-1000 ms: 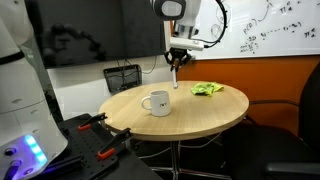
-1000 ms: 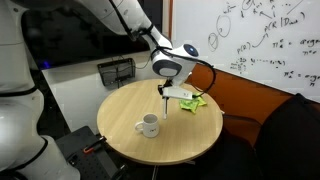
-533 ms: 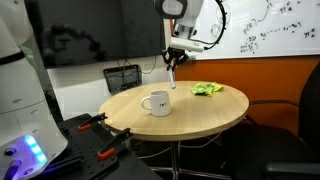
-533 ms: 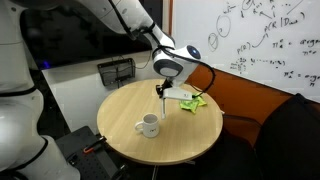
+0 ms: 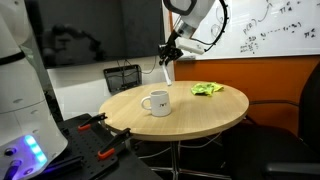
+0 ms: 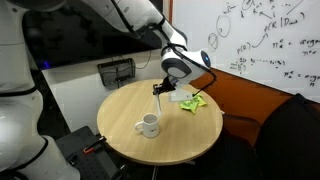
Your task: Place the marker in the mug
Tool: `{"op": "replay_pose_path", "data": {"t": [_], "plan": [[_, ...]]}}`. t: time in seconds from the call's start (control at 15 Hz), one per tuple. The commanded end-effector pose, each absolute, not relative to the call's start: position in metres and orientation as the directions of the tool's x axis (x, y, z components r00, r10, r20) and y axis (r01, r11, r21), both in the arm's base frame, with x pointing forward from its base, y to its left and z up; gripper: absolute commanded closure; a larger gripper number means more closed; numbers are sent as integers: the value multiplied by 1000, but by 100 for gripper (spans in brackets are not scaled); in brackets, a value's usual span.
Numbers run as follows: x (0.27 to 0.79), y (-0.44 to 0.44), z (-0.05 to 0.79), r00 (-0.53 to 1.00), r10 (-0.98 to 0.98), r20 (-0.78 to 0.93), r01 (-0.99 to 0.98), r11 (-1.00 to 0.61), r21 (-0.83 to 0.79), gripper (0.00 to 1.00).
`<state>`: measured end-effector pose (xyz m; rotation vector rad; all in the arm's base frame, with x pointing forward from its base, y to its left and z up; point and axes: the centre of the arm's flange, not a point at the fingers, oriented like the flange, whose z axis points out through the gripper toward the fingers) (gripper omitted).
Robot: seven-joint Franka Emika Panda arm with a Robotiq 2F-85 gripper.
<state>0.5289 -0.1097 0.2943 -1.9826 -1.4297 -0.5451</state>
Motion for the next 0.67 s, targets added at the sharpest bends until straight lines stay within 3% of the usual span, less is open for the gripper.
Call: {"op": "replay_pose_path", "data": {"t": [0.0,0.6], "plan": [[532,-122,289,167,660,732,981,-38,-189,93],[525,-102,288,-133,442,887,931,363,-41,93]]}}
